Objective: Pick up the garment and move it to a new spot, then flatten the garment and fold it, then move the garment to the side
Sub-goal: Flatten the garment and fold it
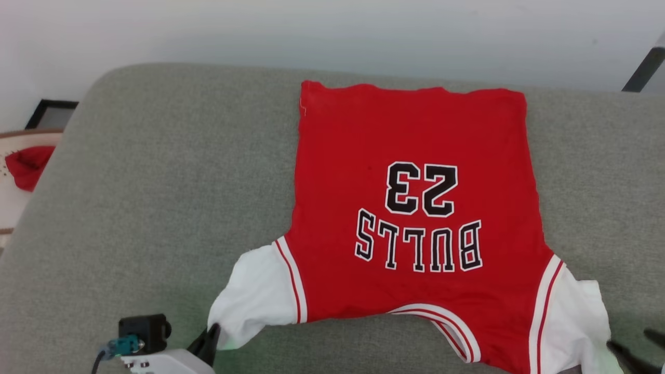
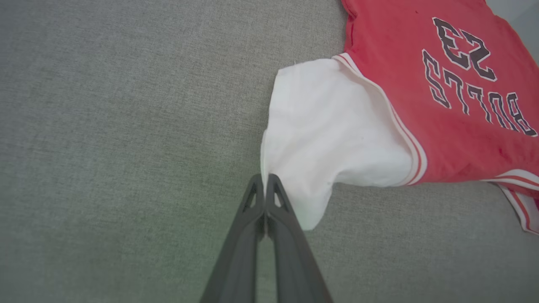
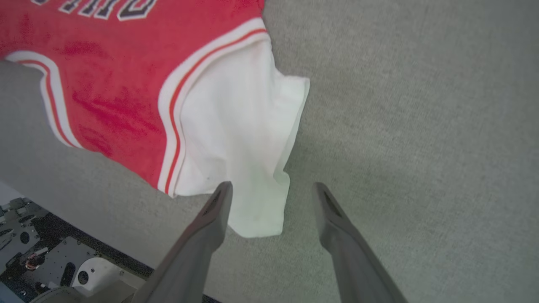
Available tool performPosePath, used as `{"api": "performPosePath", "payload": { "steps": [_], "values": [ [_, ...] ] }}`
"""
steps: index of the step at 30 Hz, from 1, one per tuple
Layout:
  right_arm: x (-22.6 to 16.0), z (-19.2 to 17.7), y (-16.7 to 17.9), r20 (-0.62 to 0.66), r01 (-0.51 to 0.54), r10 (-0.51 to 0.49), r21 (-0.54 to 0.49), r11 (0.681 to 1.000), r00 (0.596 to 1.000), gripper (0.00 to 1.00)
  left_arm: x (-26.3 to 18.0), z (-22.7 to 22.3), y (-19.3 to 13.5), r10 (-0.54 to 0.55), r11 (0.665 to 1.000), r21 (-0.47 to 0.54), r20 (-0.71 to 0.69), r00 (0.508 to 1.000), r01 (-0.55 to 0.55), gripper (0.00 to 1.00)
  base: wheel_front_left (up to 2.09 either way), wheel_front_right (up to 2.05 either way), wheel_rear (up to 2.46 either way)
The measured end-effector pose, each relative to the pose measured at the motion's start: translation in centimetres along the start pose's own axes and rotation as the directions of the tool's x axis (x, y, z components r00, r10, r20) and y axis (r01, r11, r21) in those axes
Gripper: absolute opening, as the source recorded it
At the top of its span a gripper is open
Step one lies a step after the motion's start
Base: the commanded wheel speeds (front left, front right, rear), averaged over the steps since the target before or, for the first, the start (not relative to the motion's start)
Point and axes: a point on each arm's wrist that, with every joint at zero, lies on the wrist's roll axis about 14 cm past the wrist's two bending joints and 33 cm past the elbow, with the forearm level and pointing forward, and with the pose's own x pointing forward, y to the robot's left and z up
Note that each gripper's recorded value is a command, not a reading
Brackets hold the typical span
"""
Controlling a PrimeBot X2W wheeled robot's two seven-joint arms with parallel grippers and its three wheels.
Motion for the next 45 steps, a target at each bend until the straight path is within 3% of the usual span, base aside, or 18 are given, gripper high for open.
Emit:
{"api": "performPosePath", "payload": {
  "steps": [11,23,34,45],
  "values": [
    [0.6,11.8,-1.5,0.242,0.065,-0.038,-0.107,0.992,0.970,1.00,2.4,-0.4,-1.5,-0.039,0.999,-0.011,-0.011,0.999,0.038,0.00,0.00,0.00,0.00],
    [8.3,23.0,-5.0,0.352,0.122,-0.072,-0.120,0.985,0.933,1.00,5.0,0.0,-2.8,-0.084,0.996,0.002,-0.008,0.996,0.084,0.00,0.00,0.00,0.00],
    [18.8,24.2,-6.2,0.141,0.100,-0.095,-0.034,0.994,0.986,1.00,6.1,-0.8,-1.9,-0.057,0.998,-0.020,-0.019,0.998,0.057,0.00,0.00,0.00,0.00],
    [26.2,22.3,-5.4,-0.079,0.089,-0.087,0.034,0.995,0.993,1.00,6.7,-2.2,-0.8,-0.016,0.998,-0.054,-0.048,0.999,0.013,0.00,0.00,0.00,0.00]
  ]
}}
